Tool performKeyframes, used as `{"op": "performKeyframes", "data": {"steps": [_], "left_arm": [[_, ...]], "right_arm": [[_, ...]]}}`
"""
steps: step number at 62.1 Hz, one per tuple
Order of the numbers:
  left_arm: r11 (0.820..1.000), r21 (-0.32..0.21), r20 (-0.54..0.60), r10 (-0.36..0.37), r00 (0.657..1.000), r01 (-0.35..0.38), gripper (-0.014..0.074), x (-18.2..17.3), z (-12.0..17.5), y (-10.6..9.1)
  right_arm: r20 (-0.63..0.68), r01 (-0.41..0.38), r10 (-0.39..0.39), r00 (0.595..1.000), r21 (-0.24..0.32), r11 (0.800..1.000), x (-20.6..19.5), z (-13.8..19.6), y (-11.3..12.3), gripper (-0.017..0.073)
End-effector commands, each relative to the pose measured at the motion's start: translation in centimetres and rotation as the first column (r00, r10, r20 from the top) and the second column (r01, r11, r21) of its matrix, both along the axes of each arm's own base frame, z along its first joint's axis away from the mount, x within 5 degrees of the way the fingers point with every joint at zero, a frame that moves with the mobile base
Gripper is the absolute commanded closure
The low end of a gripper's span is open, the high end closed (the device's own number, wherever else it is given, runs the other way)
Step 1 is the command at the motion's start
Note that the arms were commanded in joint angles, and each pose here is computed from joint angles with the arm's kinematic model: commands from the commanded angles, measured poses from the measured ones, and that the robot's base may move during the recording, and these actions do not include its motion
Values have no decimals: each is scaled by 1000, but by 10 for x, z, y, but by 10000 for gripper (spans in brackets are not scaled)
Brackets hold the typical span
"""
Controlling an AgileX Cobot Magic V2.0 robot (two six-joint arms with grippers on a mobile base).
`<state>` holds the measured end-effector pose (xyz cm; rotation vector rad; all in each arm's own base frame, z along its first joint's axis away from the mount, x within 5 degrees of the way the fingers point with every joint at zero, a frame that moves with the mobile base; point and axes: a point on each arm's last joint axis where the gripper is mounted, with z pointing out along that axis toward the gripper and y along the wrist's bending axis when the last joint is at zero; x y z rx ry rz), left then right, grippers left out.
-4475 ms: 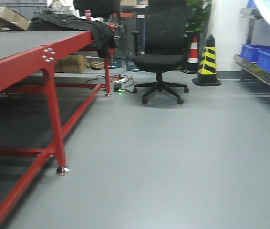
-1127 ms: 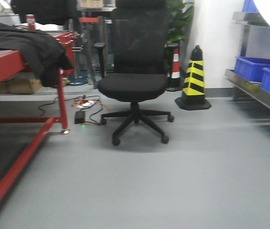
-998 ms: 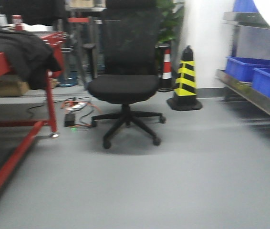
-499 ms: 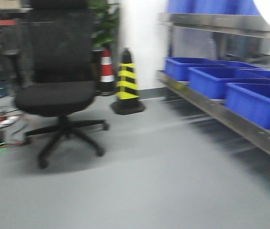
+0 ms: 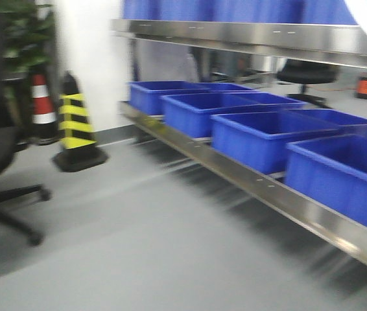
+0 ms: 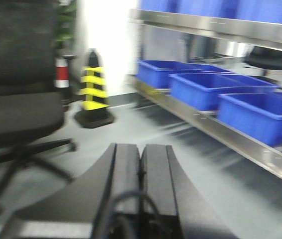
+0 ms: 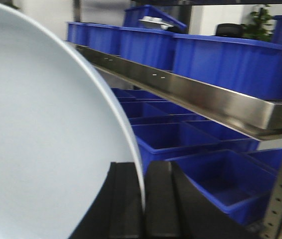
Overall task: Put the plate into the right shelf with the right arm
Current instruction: 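Drive the base past the black chair toward the metal shelf of blue bins, then bring the base up to the shelf, holding the plate near the shelf opening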
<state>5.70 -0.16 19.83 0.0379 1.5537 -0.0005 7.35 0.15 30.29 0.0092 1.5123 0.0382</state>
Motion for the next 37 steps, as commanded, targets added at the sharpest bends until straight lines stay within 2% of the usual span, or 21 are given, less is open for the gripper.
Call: {"op": "performKeyframes", "data": {"steps": [1, 37], "left_arm": [[1000, -18, 89, 10, 996, -9, 722, -1, 5, 1], [1000, -18, 89, 10, 996, -9, 722, -1, 5, 1]], "right_arm": [[122, 17, -18, 992, 5, 1000, -2, 19, -1, 505], [122, 17, -18, 992, 5, 1000, -2, 19, -1, 505]]}}
